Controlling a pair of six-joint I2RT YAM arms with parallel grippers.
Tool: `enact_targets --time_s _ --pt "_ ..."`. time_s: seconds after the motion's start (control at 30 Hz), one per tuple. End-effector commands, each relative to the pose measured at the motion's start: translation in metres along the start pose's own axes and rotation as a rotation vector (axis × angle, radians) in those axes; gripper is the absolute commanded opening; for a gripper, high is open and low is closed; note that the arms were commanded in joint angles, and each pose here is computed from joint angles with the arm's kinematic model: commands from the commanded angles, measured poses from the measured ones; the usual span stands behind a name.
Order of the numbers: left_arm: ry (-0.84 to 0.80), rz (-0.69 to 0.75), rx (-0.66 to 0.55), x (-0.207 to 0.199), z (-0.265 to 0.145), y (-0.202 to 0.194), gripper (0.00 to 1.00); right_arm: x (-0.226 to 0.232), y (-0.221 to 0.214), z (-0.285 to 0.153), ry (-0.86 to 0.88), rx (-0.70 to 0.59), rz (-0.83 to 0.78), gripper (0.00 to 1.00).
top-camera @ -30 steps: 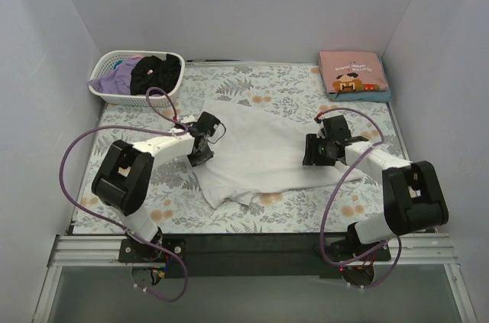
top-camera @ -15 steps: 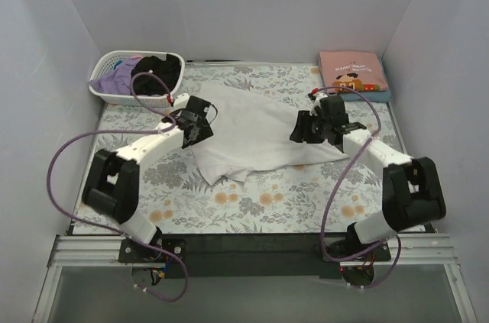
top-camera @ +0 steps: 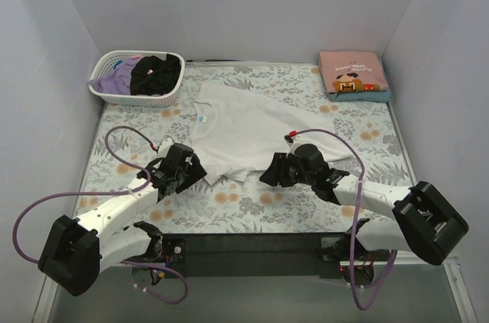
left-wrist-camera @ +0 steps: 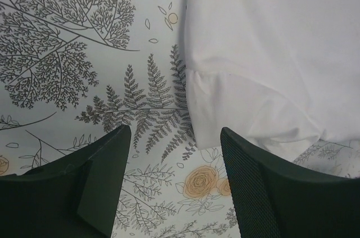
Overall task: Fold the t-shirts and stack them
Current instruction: Flatten the tshirt out
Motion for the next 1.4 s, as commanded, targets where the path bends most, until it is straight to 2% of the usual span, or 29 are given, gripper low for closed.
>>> enact_targets --time_s 0.0,0.27,0.37,0.8,0.9,0.97,1.0,1.1,1.13,1.17,1.27,1.37 --pt "-0.110 -0.089 -0.041 -0.017 -0.003 0.005 0.63 0.028 0.022 0.014 0.085 -0.153 0.061 0.57" --pt "-0.146 -0.108 0.031 -0.020 0.009 -0.023 0.56 0.035 0.003 0.044 0.082 -0.117 0.087 0.57" --pt "-0.146 -0.099 0.035 -0.021 0.011 -0.028 0.55 0.031 0.000 0.052 0.070 -0.131 0.116 0.57" --pt "-0.113 -0.047 0.036 -0.026 0.018 -0.035 0.55 0.037 -0.016 0.082 0.090 -0.038 0.137 0.53" --pt "-0.106 -0.035 0.038 -0.028 0.020 -0.036 0.54 0.036 -0.017 0.083 0.089 -0.034 0.135 0.49" --pt "-0.101 -0.028 0.038 -0.029 0.021 -0.037 0.52 0.035 -0.017 0.082 0.088 -0.033 0.131 0.40" --pt "-0.100 -0.026 0.038 -0.029 0.021 -0.037 0.52 0.036 -0.017 0.081 0.090 -0.035 0.128 0.32" --pt "-0.094 -0.021 0.041 -0.029 0.022 -0.038 0.50 0.036 -0.016 0.080 0.093 -0.039 0.120 0.17" --pt "-0.092 -0.019 0.040 -0.030 0.023 -0.038 0.50 0.036 -0.016 0.080 0.093 -0.041 0.116 0.07" --pt "-0.091 -0.018 0.040 -0.030 0.023 -0.038 0.49 0.037 -0.015 0.079 0.096 -0.043 0.115 0.03" --pt "-0.085 -0.012 0.033 -0.033 0.025 -0.036 0.46 0.038 -0.015 0.080 0.100 -0.042 0.102 0.01" --pt "-0.077 -0.007 0.017 -0.034 0.026 -0.033 0.38 0.040 -0.013 0.079 0.109 -0.045 0.092 0.01"
Point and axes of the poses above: each gripper's point midway between its finger pads, its own z axis out along the fingers, its own x axis along the line the jaws close on, y = z × x, the point moved 3 cm from there along -z, back along the fingers, and after that the axes turned 9 degrees about z, right-handed, at the moved point
